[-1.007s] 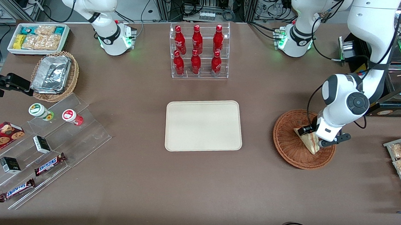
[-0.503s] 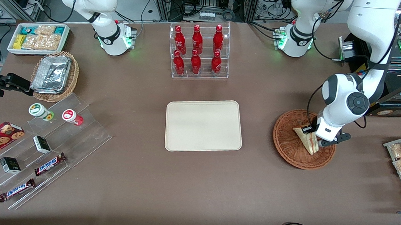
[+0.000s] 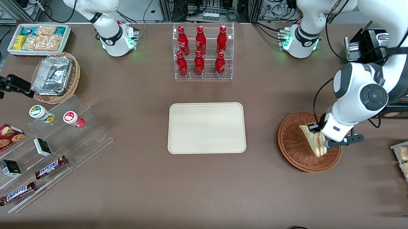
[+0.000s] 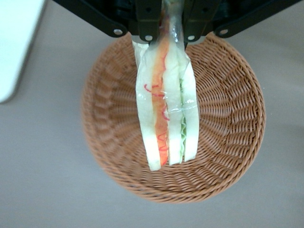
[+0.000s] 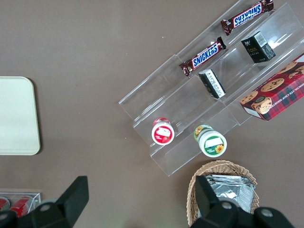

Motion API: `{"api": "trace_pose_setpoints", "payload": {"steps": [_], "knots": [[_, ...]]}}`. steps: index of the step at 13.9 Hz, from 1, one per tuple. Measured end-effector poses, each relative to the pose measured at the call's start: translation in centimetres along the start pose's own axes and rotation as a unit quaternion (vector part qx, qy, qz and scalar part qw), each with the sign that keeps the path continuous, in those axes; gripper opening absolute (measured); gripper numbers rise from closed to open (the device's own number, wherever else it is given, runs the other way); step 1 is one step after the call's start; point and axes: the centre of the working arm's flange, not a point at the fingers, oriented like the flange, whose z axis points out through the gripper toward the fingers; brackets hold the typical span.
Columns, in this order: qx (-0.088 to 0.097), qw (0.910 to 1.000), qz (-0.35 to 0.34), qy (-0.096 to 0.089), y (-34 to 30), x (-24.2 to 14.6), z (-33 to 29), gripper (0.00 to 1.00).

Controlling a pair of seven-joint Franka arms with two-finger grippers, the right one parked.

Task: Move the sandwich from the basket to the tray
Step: 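Lift the sandwich and carry it with the left gripper over the tray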

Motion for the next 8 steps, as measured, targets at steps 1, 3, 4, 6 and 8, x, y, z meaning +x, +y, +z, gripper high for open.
{"api": "trace_pose_setpoints", "payload": {"steps": [1,3,4,6,8], "knots": [[0.002,0.9999,0.012,0.0,1.7,-0.1,-2.1,0.15],[0.001,0.9993,0.036,0.006,5.0,-0.7,-5.7,0.15],[-0.001,0.9989,0.045,0.011,6.8,-1.2,-6.9,0.15],[-0.008,0.9983,0.055,0.018,11.1,-2.5,-7.8,0.15],[-0.026,0.9977,0.063,0.005,15.4,-3.8,-7.0,0.15]]}}
